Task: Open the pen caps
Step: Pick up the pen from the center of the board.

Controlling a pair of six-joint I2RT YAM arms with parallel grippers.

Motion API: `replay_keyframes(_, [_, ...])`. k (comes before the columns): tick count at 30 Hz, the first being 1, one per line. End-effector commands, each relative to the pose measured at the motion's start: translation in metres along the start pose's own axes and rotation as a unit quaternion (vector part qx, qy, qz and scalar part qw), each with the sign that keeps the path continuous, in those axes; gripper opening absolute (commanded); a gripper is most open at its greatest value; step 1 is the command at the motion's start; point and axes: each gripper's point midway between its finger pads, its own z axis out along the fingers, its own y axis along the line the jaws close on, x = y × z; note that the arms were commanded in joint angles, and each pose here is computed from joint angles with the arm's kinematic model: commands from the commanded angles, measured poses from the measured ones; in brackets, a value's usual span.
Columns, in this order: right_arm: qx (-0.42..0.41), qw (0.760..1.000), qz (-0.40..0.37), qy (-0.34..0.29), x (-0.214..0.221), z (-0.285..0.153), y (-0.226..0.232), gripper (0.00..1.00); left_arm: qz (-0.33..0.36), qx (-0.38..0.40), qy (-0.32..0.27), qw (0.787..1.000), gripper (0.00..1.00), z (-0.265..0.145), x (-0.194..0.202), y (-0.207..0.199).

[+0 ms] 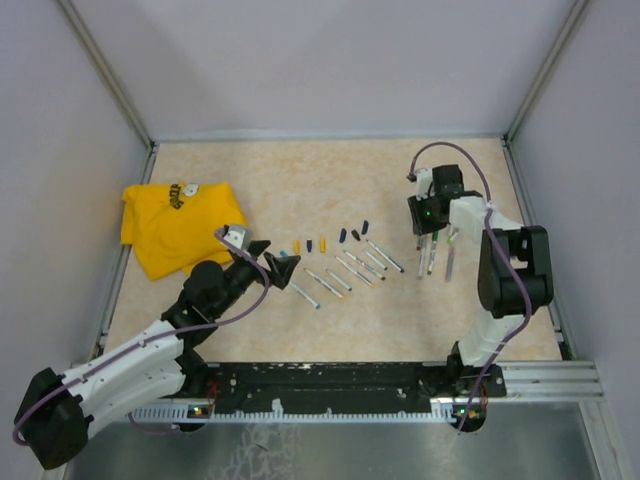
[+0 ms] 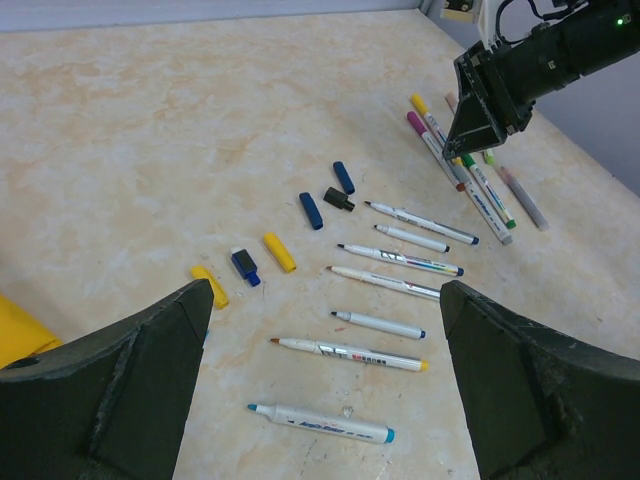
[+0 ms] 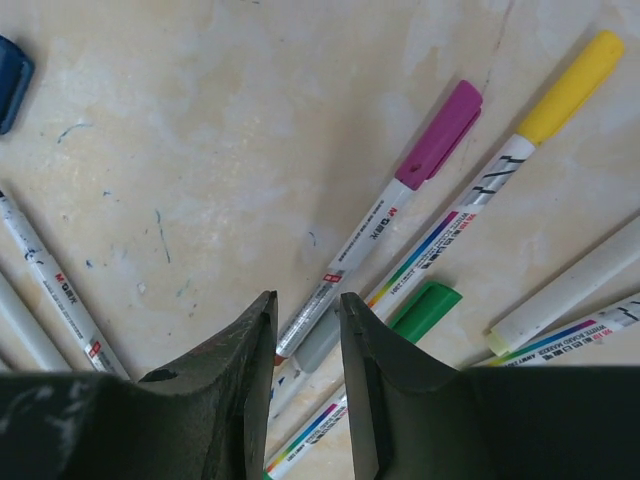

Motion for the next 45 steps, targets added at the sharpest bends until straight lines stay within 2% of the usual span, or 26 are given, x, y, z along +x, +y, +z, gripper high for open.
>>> replay_keyframes(1, [0.050, 0.998, 0.001, -0.030, -0.031, -0.001, -0.024, 0.31, -0.002, -0.002, -0.009, 1.000, 1.00, 0.000, -0.003, 0.001])
replay_keyframes(15, [0.050, 0.999, 0.003, 0.005, -0.024, 0.018, -0.030, 0.21, 0.000, -0.007, -0.014, 1.000, 1.00, -0.002, -0.006, 0.004])
replay_keyframes(24, [0.017, 1.000, 0.004, 0.017, -0.014, 0.024, -0.018, 0.16, 0.000, -0.005, -0.014, 1.000, 1.00, -0.002, -0.007, 0.003])
replay_keyframes(45, [0.005, 0.999, -0.015, 0.043, 0.004, 0.024, -0.011, 0.22, -0.001, -0.002, -0.013, 1.000, 1.00, -0.002, -0.008, 0.001])
